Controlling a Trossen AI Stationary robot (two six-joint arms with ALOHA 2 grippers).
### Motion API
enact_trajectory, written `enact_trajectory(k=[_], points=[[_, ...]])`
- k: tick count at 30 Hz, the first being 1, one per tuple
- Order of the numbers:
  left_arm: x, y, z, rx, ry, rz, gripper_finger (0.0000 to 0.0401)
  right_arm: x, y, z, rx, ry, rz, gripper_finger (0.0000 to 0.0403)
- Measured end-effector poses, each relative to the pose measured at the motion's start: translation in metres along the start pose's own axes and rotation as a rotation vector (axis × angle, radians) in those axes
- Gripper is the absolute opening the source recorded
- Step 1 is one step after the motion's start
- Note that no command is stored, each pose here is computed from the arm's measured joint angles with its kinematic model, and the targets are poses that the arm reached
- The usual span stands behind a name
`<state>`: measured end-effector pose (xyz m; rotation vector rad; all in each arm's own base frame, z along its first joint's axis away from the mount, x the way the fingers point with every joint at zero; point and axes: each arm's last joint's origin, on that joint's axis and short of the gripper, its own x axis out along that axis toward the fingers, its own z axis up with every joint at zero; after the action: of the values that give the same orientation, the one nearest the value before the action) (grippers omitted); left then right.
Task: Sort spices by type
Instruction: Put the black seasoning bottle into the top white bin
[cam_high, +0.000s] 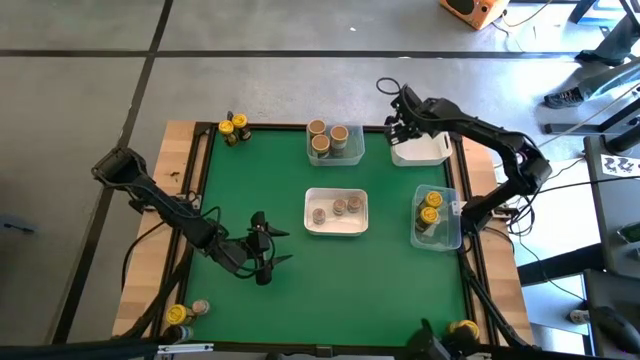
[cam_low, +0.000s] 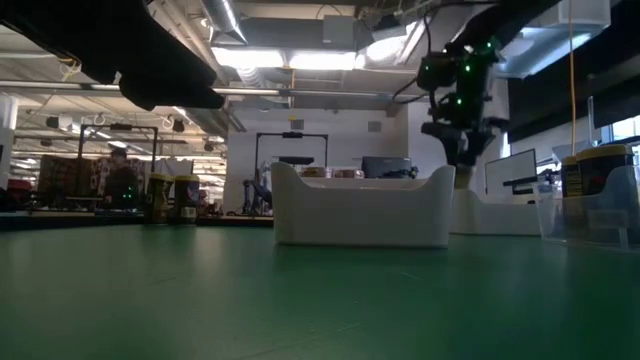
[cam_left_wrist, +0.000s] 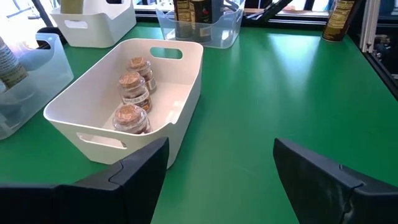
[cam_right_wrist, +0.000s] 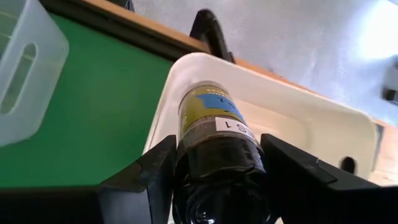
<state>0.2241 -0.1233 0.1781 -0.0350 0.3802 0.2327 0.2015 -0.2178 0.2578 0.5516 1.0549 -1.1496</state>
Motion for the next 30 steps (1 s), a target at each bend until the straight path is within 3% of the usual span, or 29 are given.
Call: enact_trajectory(k=[14, 24, 30], points=[[0.000, 0.000, 0.000, 0.000, 0.000, 0.000, 0.0288, 0.045, 0.013, -0.009, -0.035, 0.082, -0.017, 0.0213], [0.000, 0.000, 0.000, 0.000, 0.000, 0.000, 0.0288, 0.045, 0.014, -0.006, -0.026, 0.055, -0.023, 0.0281], [0.000, 0.000, 0.000, 0.000, 0.000, 0.000, 0.0288, 0.039, 0.011, -0.002, -0.026, 0.025, -0.082, 0.0314]])
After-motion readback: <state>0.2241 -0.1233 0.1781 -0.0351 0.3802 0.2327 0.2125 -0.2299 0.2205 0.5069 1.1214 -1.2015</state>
